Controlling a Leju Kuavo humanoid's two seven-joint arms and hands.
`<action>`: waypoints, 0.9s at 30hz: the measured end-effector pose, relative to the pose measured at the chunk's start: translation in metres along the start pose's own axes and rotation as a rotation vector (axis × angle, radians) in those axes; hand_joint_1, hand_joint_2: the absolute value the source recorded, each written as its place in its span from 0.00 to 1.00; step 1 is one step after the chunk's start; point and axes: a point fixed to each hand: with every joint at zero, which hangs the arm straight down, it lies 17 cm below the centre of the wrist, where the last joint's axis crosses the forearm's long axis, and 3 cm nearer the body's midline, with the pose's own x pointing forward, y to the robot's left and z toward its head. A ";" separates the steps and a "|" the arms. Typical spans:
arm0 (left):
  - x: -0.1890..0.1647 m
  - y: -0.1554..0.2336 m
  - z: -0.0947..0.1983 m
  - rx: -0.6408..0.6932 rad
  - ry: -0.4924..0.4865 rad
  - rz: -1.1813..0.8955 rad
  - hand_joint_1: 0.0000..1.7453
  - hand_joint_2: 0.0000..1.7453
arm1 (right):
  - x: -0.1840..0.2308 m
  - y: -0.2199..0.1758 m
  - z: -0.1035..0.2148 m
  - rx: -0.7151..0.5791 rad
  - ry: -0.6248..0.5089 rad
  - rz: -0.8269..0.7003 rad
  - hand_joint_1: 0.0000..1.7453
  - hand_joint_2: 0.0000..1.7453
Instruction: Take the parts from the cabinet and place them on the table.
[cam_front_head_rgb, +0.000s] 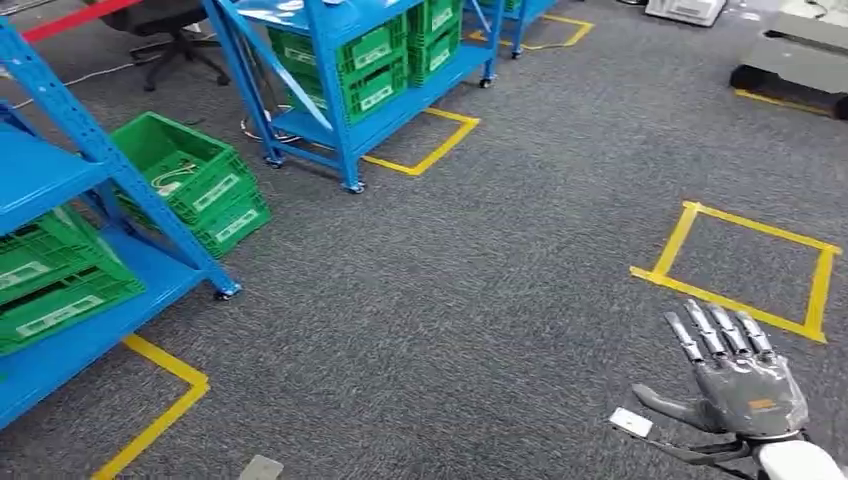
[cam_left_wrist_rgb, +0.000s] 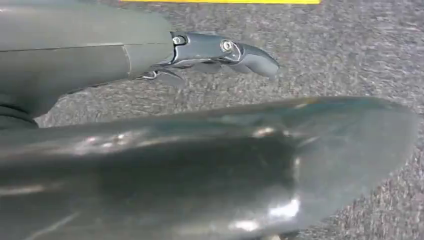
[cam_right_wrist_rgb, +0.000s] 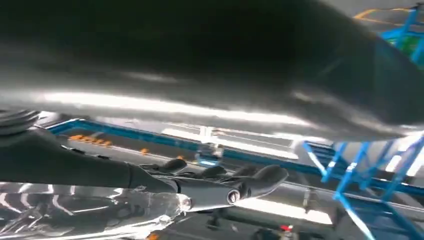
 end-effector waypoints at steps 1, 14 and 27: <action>0.000 0.000 0.000 0.000 0.001 0.000 0.00 0.00 | 0.000 0.000 0.000 0.000 -0.001 0.001 0.00 0.00; 0.001 0.001 -0.001 0.002 -0.001 -0.002 0.00 0.00 | -0.001 -0.002 -0.002 -0.006 -0.008 0.005 0.00 0.00; 0.003 0.001 -0.002 0.002 -0.003 -0.001 0.00 0.00 | -0.006 -0.004 -0.006 -0.017 0.000 0.011 0.00 0.00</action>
